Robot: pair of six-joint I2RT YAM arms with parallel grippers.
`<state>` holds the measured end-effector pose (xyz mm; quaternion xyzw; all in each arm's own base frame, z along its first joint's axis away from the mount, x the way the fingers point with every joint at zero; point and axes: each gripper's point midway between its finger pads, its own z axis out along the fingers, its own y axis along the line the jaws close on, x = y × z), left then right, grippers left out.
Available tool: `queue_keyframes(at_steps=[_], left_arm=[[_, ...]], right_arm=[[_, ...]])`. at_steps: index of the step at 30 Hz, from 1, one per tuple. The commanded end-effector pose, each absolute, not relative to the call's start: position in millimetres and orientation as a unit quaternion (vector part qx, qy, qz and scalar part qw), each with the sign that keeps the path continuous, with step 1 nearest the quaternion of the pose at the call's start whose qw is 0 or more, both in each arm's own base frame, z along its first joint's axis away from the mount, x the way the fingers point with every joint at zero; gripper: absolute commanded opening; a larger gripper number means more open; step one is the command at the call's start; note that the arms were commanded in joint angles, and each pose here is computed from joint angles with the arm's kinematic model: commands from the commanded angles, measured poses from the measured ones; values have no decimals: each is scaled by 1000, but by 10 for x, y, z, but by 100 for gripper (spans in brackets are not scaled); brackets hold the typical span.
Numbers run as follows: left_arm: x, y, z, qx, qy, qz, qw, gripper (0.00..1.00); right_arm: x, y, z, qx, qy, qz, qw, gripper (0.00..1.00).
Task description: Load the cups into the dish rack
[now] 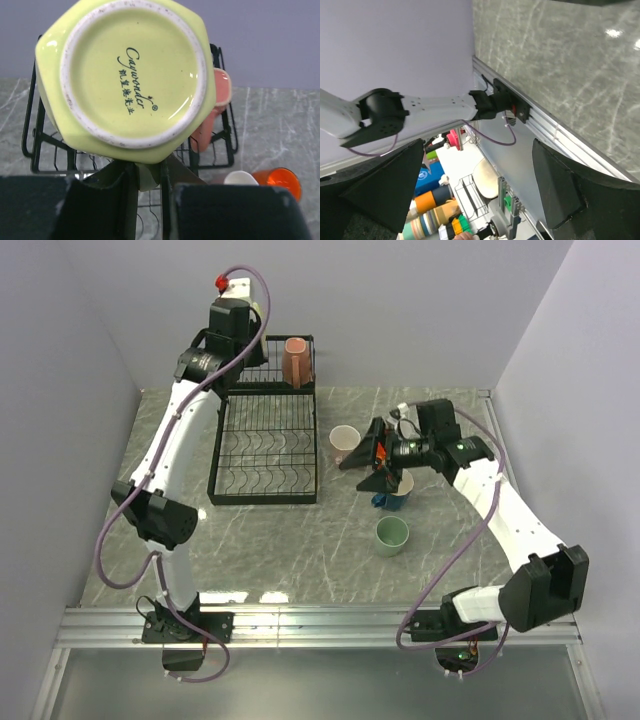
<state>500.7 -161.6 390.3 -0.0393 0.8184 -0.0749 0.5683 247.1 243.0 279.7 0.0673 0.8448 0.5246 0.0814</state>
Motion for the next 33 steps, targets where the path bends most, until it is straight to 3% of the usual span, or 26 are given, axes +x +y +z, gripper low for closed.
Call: queue_keyframes(at_steps=[1, 8, 16, 25, 33], left_arm=[[5318, -1608, 4300, -26, 754, -88, 650, 0], [5862, -1703, 4162, 5, 733, -151, 663, 0], [6045, -1618, 3693, 26, 753, -178, 632, 0], [5850, -1771, 3414, 35, 778, -217, 589, 0], [5748, -1759, 3608, 25, 769, -228, 597, 0]], right_arm=[[2362, 2338, 2748, 60, 846, 520, 103, 95], [2050, 2057, 2608, 115, 857, 487, 120, 95], [1848, 1892, 2556, 160, 869, 451, 129, 95], [1848, 1851, 2578, 186, 867, 442, 134, 95], [1886, 1873, 2574, 196, 859, 453, 137, 95]])
